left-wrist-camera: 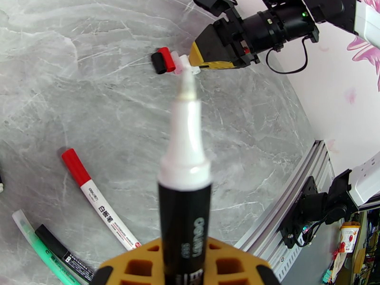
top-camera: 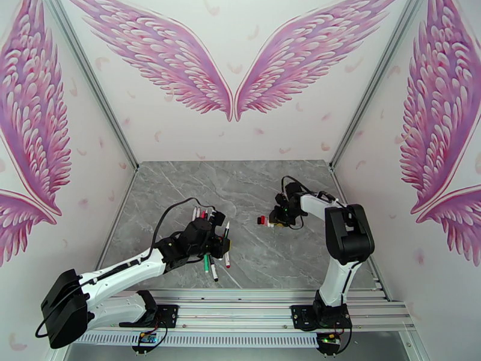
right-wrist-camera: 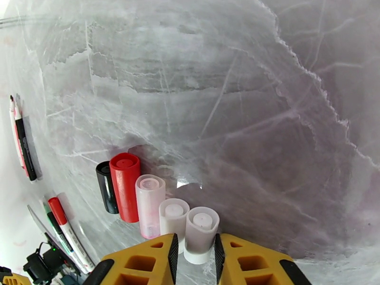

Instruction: Open the pen caps

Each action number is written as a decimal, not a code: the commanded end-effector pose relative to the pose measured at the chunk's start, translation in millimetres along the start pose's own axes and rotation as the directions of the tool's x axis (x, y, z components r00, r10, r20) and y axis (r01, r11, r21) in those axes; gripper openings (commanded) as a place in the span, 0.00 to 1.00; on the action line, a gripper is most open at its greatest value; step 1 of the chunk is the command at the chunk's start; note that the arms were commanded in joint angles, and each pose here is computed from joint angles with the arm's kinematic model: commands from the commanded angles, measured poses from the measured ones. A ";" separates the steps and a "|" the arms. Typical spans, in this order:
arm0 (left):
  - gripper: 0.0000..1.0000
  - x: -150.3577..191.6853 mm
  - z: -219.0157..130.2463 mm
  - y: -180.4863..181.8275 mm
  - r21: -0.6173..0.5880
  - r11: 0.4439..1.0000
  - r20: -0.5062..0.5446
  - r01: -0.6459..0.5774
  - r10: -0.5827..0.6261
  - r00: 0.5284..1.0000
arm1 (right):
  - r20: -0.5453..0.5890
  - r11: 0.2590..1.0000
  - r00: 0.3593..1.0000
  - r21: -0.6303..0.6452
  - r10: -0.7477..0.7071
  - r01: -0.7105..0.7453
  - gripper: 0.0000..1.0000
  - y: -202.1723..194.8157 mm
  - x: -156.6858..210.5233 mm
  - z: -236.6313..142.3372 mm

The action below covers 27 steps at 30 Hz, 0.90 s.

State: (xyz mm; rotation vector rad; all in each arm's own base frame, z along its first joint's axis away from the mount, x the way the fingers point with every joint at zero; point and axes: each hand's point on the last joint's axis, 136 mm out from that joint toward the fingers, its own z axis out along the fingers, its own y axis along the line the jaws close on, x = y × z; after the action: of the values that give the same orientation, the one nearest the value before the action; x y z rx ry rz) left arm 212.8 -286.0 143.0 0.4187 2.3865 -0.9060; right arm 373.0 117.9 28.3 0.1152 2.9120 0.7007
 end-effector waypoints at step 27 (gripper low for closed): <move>0.08 -68.8 35.6 94.1 -0.547 0.836 -0.074 -0.051 0.012 0.997 | 0.369 0.954 0.929 -0.261 -0.042 0.146 0.76 83.3 49.0 -128.3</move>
State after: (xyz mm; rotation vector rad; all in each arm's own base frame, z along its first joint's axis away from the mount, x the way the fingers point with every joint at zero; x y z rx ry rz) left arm 317.1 -257.5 115.7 0.2323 2.5392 -0.2865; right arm 313.4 134.3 159.1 0.0702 2.4859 0.9057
